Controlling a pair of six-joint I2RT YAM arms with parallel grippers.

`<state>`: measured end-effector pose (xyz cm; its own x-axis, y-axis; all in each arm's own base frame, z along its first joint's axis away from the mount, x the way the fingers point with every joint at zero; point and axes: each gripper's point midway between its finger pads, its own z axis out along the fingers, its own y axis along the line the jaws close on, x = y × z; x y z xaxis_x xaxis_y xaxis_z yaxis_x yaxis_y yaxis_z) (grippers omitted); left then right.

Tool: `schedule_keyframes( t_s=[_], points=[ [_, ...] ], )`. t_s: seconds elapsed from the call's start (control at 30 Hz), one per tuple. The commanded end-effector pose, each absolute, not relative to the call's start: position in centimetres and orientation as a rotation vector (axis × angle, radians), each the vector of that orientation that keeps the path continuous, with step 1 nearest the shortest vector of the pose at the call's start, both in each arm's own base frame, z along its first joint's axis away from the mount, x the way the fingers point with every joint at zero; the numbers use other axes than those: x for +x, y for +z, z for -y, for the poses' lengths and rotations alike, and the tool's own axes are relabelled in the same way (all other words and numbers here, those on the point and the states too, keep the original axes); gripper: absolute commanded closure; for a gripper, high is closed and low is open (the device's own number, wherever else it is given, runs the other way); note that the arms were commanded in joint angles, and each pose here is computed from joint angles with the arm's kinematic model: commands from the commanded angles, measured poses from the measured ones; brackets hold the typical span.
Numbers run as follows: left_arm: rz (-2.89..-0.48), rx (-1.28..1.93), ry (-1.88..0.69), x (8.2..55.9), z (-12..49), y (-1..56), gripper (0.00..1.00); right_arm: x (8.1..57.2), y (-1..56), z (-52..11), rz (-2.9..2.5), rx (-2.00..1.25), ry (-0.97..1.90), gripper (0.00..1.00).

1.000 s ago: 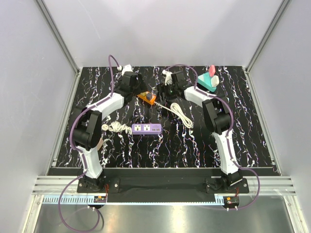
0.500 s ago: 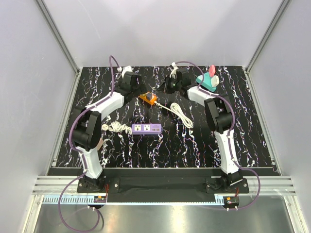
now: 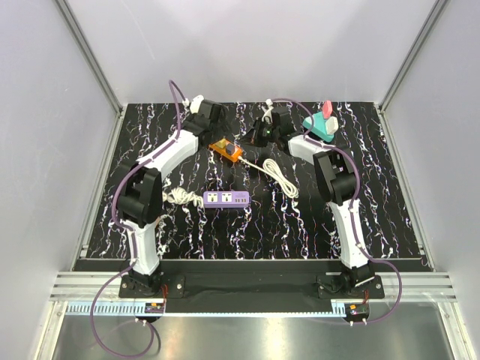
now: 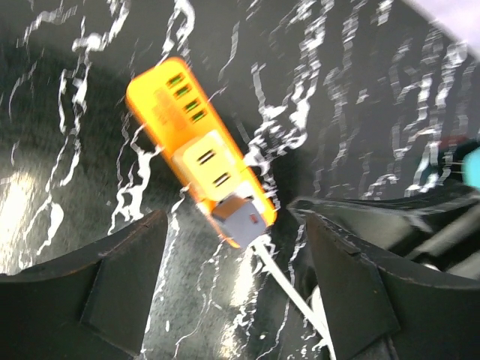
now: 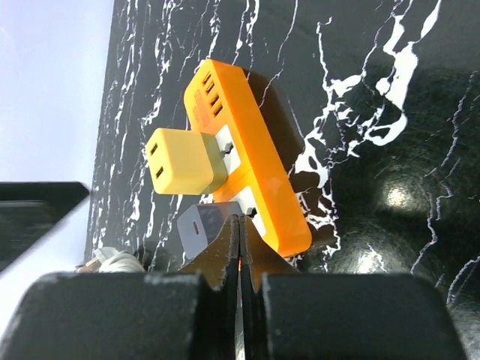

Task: Pull the plug off the socket

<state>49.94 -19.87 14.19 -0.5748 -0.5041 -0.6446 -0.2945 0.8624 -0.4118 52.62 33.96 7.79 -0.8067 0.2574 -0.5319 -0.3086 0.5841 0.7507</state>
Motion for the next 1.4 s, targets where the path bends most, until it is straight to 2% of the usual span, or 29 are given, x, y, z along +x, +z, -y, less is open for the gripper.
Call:
schedule_keyframes(
  t_s=[0.0, 0.5, 1.37],
  points=[
    [-2.221, -0.643, -0.313, 50.3, 19.8, 14.1, 0.23, 52.6, 8.3, -34.9, -2.171, -0.060, 1.286, 1.00],
    [-2.250, -0.653, -0.276, 51.0, 21.9, 12.6, 0.24, 51.9, 6.6, -35.4, -2.213, -0.071, 1.296, 1.00],
    [-2.264, -0.655, -0.186, 52.7, 20.6, 9.8, 0.28, 51.5, 5.2, -35.6, -2.251, -0.108, 1.293, 1.00]
  ],
)
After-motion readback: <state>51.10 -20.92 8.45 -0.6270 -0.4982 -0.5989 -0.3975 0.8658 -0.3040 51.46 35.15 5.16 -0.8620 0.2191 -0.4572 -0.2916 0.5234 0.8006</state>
